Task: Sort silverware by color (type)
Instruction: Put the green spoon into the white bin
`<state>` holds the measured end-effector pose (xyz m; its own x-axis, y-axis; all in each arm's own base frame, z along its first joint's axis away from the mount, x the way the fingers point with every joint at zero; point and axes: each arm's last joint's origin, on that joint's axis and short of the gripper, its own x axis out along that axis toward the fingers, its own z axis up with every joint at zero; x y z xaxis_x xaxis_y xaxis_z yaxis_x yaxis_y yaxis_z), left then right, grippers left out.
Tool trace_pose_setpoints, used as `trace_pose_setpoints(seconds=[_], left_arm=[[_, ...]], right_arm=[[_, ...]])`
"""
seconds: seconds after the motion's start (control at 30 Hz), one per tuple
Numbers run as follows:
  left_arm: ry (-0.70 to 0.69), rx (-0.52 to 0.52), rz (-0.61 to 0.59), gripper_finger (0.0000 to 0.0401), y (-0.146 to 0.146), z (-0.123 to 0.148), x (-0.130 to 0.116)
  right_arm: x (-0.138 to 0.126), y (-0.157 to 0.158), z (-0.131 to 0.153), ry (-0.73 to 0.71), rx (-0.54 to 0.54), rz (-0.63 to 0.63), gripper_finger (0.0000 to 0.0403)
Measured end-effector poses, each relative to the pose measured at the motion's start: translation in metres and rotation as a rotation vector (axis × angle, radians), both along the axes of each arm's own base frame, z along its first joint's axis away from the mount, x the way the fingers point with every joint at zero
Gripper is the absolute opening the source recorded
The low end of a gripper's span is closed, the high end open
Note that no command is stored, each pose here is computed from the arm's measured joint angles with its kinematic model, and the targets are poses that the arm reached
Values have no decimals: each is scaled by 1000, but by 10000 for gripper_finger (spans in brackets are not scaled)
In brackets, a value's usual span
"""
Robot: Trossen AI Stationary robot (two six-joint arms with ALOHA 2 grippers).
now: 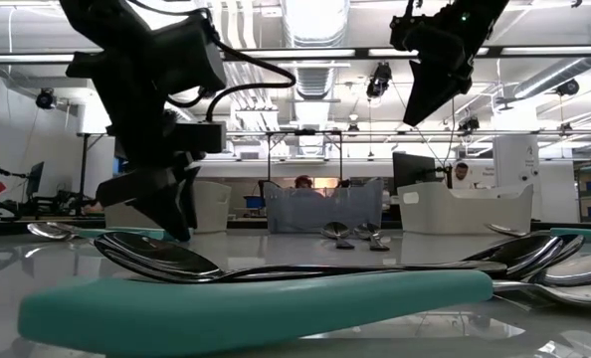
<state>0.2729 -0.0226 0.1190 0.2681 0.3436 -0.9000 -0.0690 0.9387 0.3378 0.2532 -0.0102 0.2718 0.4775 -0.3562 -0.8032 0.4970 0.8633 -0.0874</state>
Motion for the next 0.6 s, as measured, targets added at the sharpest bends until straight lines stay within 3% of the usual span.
trace_pose_setpoints(seconds=[0.37,0.6], left_arm=[[-9,-8,20,143,2,-3,-2],[-51,-133,190,106,9,-4,-2]], right_arm=[[0,0,0,0,0,1,102],[0,1,0,0,1,3,95]])
